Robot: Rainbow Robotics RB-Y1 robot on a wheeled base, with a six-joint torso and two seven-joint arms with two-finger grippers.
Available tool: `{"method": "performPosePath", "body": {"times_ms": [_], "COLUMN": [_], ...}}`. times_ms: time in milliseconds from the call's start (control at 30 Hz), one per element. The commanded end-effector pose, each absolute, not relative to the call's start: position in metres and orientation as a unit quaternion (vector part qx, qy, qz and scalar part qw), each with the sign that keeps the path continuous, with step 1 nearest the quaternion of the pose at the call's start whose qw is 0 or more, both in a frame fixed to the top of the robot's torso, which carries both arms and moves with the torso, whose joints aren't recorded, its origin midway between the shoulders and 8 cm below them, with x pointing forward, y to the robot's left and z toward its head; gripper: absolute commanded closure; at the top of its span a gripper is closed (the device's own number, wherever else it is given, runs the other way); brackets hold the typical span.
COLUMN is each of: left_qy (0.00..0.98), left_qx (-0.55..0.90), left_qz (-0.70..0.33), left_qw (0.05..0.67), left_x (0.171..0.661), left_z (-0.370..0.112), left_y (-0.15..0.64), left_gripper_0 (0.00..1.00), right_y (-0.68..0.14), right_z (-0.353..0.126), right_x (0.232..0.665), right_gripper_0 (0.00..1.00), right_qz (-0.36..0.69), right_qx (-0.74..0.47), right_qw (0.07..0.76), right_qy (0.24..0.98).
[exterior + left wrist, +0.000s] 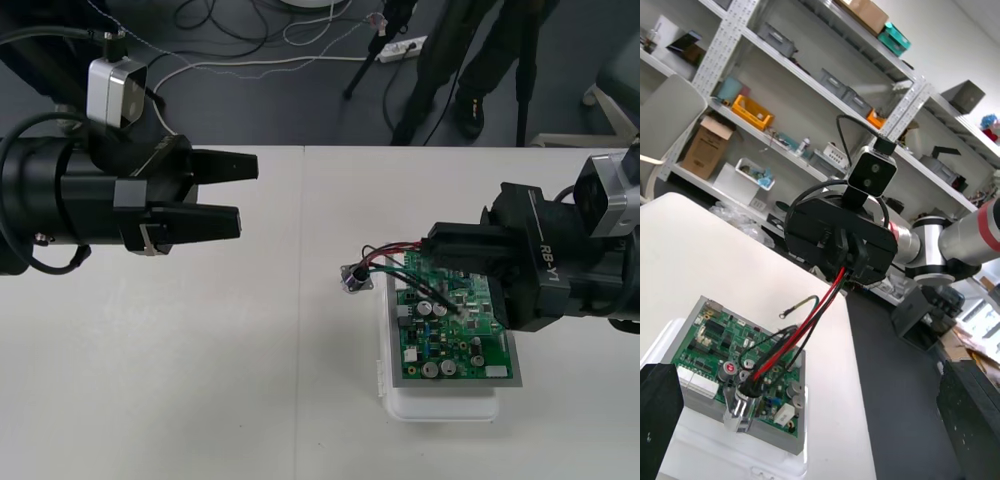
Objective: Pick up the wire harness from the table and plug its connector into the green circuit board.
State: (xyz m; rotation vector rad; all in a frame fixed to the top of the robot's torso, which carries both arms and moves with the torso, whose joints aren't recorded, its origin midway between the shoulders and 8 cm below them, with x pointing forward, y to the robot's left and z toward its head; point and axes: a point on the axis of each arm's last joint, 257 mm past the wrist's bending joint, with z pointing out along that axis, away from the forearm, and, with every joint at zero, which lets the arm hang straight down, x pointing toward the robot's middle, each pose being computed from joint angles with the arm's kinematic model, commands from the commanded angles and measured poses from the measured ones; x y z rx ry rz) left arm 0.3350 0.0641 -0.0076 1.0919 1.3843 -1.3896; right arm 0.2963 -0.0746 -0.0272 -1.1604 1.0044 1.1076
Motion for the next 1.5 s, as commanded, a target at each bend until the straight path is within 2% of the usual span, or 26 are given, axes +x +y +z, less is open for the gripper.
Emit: {"method": "performPosePath", "body": {"times_ms": [33,500,933,1500], "left_qy": [0.494,0.447,0.394,0.331], "left_qx": [0.529,0.58,0.594,0.594], "left_qz": [-0.506,-0.459,-0.471,-0.443], "left_qw": [0.469,0.502,0.52,0.585], "left_x": [0.319,0.322,0.312,0.306], "left_z": [0.009,0.003,-0.033,-0.045], "left_y": [0.06,0.051,0.029,-0.006], "left_gripper_0": [0.0,0.0,0.0,0.0], "right_y": [-0.069,-0.051,-0.044,-0.041], "right_z": [-0.017,-0.018,-0.017,-0.018], "right_x": [0.286,0.283,0.289,0.29], "right_gripper_0": [1.0,1.0,1.0,1.0], "right_qz": [0.447,0.399,0.369,0.352], "right_qx": [-0.52,-0.547,-0.554,-0.56], "right_qw": [0.602,0.62,0.639,0.65], "right_qy": [0.409,0.396,0.387,0.374]}}
